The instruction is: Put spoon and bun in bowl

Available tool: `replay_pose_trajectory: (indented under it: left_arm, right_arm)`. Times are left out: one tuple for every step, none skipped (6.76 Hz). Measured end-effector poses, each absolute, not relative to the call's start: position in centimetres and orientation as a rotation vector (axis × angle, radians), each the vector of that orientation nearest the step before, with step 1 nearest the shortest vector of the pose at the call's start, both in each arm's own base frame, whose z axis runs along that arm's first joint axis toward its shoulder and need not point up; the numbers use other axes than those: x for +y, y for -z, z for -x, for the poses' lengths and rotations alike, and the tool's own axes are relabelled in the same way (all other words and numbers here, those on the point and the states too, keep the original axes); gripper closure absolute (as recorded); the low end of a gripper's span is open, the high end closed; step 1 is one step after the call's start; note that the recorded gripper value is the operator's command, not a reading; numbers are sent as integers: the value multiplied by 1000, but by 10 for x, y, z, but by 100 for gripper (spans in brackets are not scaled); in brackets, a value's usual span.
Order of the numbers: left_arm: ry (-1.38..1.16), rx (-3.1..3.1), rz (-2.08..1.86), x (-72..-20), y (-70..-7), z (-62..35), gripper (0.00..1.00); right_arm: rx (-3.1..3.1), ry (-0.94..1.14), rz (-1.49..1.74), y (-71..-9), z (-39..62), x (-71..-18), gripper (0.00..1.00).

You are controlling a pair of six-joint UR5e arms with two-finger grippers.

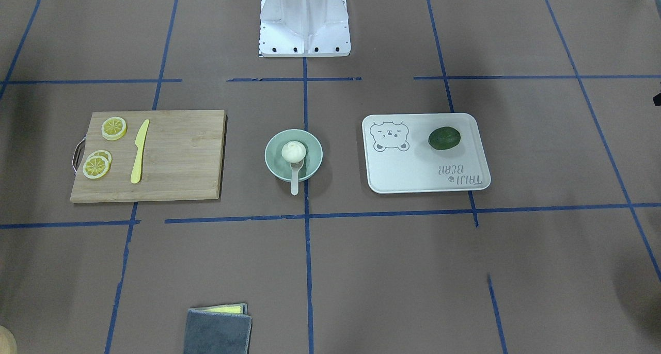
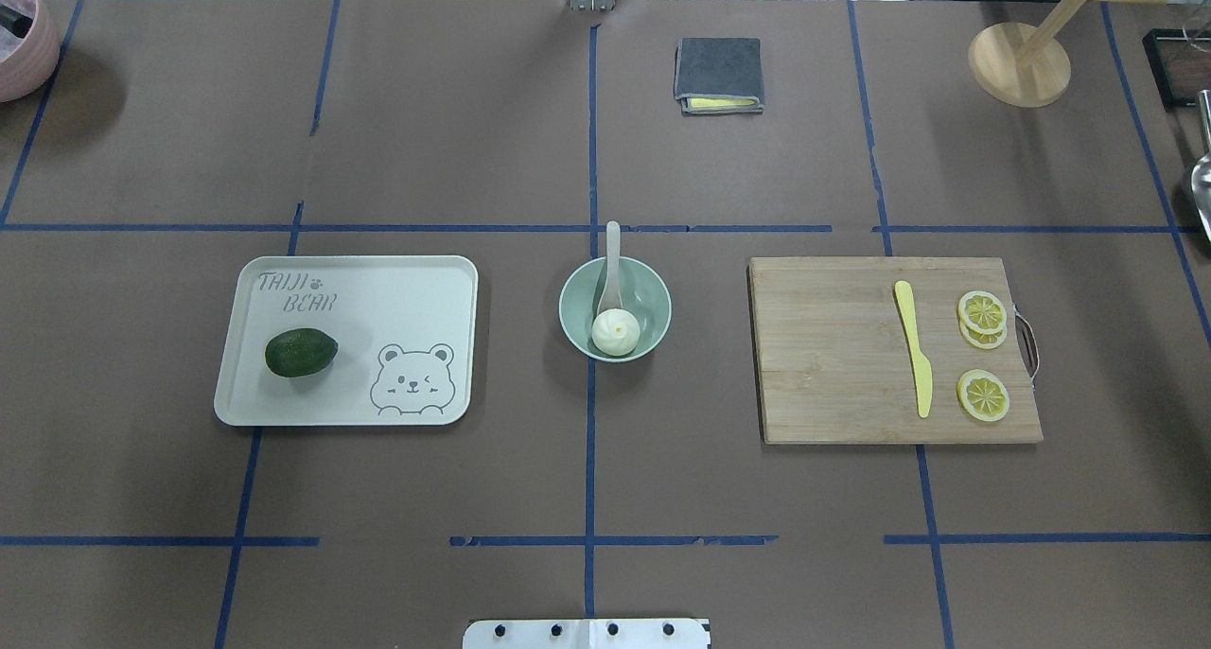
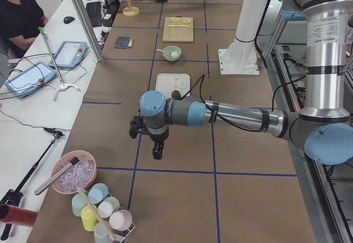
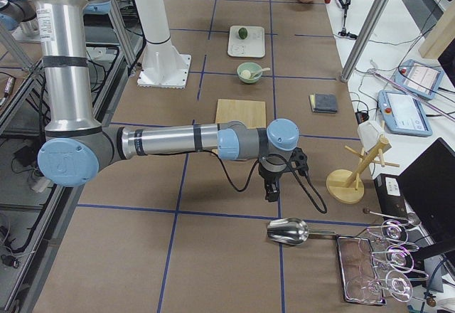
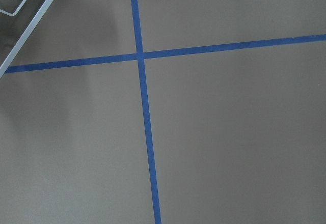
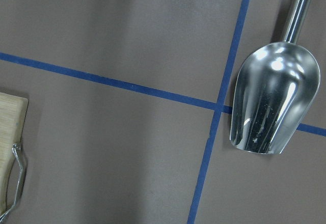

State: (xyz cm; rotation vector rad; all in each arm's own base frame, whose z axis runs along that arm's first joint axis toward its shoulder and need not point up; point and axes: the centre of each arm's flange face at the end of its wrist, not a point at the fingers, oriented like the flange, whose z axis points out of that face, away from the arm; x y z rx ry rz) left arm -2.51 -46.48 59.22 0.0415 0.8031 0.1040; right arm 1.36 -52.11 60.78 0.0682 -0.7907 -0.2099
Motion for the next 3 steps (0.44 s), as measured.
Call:
replay_pose_trajectory:
  left_arm:
    - [-107,804,-51,-465,-587,25,0]
    - [-109,804,-54,-465,-585,25,0]
    - [-113,804,-62,-466,-582,25,0]
  right_arm:
    - [-801,206,-62,-609,-13,-520,0]
    - [-805,201,-56,-611,-13,-519,0]
    - [-809,196,-50,-613,-13,-517,0]
